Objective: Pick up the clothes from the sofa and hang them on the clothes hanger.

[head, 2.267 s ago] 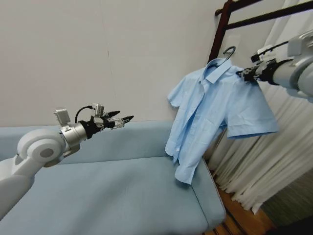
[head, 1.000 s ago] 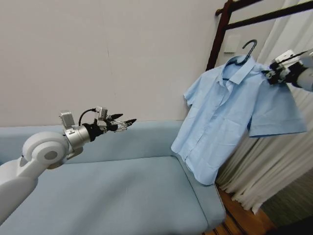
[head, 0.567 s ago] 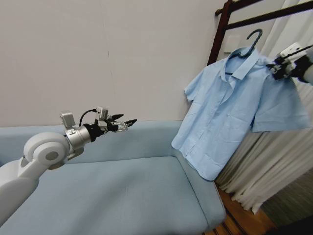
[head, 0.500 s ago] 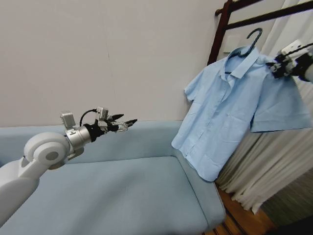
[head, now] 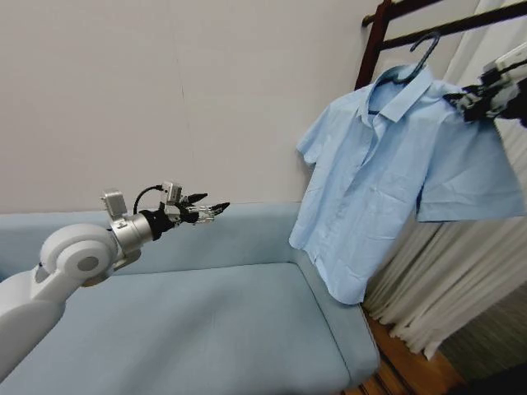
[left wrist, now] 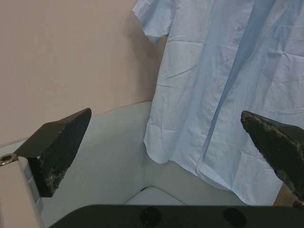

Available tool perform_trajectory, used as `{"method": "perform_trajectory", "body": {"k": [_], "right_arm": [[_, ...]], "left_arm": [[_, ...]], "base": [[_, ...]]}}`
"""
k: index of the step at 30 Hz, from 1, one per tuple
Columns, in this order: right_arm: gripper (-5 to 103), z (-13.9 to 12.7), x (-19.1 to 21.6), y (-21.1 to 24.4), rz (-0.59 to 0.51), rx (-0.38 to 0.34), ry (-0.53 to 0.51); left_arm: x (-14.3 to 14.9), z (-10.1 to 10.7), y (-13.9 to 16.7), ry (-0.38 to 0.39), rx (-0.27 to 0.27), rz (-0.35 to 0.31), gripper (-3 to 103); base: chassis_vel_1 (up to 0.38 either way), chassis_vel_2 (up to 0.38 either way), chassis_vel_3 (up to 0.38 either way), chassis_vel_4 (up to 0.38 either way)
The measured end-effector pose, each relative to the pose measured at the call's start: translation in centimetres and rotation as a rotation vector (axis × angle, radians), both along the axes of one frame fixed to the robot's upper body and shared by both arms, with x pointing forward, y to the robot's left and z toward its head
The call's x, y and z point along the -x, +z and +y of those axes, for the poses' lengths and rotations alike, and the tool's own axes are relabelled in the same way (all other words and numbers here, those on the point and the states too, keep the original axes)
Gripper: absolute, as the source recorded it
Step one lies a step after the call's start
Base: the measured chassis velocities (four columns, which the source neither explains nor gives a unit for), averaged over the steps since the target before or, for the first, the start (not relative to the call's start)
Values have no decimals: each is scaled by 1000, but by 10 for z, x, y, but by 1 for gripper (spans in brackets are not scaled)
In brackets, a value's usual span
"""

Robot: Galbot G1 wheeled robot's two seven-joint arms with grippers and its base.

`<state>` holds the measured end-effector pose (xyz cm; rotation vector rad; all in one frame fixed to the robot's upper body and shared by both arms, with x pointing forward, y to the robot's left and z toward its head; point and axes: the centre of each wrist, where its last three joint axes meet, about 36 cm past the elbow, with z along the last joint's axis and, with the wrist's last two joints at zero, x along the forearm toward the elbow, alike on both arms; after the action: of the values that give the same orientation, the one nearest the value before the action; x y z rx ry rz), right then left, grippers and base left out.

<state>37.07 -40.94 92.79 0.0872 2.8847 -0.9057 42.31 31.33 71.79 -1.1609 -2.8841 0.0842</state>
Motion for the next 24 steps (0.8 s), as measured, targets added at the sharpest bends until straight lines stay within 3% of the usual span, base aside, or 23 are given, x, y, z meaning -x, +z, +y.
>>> {"method": "perform_trajectory", "body": {"k": [6, 10, 13, 16, 24], "right_arm": [[9, -1, -4, -3, 1, -119, 145], [9, 3, -8, -9, 69, -261, 269], [9, 6, -7, -12, 88, -322, 316], [9, 3, -2, -25, 60, -379, 389], [9, -10, 4, -54, -3, -371, 517]], "left_arm": [[1, 2, 1, 9, 0, -7, 100], [1, 3, 2, 13, -5, -10, 100], [1, 3, 4, 11, -5, -16, 100], [0, 3, 7, 3, -3, -22, 100], [-2, 4, 11, -13, -5, -30, 100]], "base": [[0, 0, 0, 0], [0, 0, 0, 0], [0, 0, 0, 0], [0, 0, 0, 0], [0, 0, 0, 0]]}}
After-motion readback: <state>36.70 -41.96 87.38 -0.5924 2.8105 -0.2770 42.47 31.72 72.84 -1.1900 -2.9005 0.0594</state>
